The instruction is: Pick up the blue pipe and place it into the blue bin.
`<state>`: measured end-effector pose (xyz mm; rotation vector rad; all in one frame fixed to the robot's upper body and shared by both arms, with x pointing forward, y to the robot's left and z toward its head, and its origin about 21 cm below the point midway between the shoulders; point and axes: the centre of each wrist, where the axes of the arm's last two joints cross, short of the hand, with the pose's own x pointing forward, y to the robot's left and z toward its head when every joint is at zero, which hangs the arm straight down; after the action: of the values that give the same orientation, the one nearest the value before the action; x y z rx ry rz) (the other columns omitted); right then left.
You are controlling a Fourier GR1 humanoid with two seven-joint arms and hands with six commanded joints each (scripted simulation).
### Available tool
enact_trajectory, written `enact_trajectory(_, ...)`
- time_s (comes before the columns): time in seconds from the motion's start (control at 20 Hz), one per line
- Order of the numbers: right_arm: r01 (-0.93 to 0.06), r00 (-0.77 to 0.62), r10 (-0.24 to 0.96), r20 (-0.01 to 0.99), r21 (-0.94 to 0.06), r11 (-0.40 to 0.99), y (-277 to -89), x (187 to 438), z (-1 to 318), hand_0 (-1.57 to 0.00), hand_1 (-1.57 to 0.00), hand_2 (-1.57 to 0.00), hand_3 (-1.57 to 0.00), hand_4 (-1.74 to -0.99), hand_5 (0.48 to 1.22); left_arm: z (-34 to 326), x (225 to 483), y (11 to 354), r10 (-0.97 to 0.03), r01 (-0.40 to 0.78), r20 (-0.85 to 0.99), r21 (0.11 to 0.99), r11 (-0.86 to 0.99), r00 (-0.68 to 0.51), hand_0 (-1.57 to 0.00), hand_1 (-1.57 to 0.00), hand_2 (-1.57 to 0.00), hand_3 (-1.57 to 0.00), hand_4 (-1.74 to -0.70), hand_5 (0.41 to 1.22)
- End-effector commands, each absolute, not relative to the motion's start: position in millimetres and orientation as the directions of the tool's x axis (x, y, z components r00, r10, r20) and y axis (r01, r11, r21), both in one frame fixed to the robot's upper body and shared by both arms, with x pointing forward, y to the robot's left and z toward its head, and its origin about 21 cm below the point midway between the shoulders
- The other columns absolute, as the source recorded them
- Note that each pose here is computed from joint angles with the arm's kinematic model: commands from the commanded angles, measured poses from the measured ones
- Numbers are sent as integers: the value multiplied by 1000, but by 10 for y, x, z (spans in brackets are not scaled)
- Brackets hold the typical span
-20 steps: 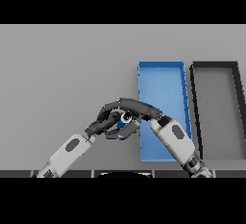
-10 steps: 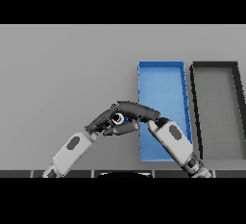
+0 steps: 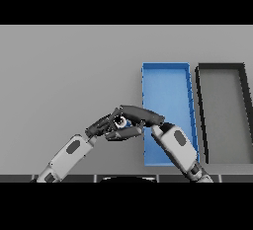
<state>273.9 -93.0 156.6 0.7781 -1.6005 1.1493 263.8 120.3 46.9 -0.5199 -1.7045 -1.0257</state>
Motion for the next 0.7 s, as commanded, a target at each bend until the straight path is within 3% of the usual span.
enact_trajectory(0.0, -889, -320, 13, 947, -305, 341, -930, 2742, 1577, -1563, -1563, -1563, -1560, -1493, 1210, 442, 2627, 1240, -156, 746, 919, 385, 543, -361, -303, -283, -255, -279, -1041, 1020)
enact_trajectory(0.1, -888, -332, -15, 943, -307, 343, -943, 2742, 1564, -1566, -1566, -1566, -1564, -1495, 1214, 421, 2624, 1254, -195, 740, 919, 392, 547, -343, -193, -181, -163, -178, -968, 849)
enact_trajectory(0.25, -879, -356, -15, 934, -329, 345, -925, 2743, 1560, -1568, -1568, -1568, -1567, -1496, 1217, 496, 2686, 1213, -234, 731, 912, 411, 545, -337, -98, -92, -83, -91, -898, 697)
enact_trajectory(0.45, -880, -344, -11, 939, -318, 353, -925, 2758, 1547, -1570, -1570, -1570, -1570, -1490, 1220, 427, 2656, 1231, -233, 737, 926, 378, 561, -297, -40, -37, -33, -37, -887, 599)
enact_trajectory(0.65, -887, -322, -51, 945, -282, 366, -928, 2744, 1616, -1571, -1571, -1571, -1570, -1489, 1220, 425, 2663, 1230, -245, 741, 933, 359, 567, -264, -16, -15, -13, -14, -896, 562)
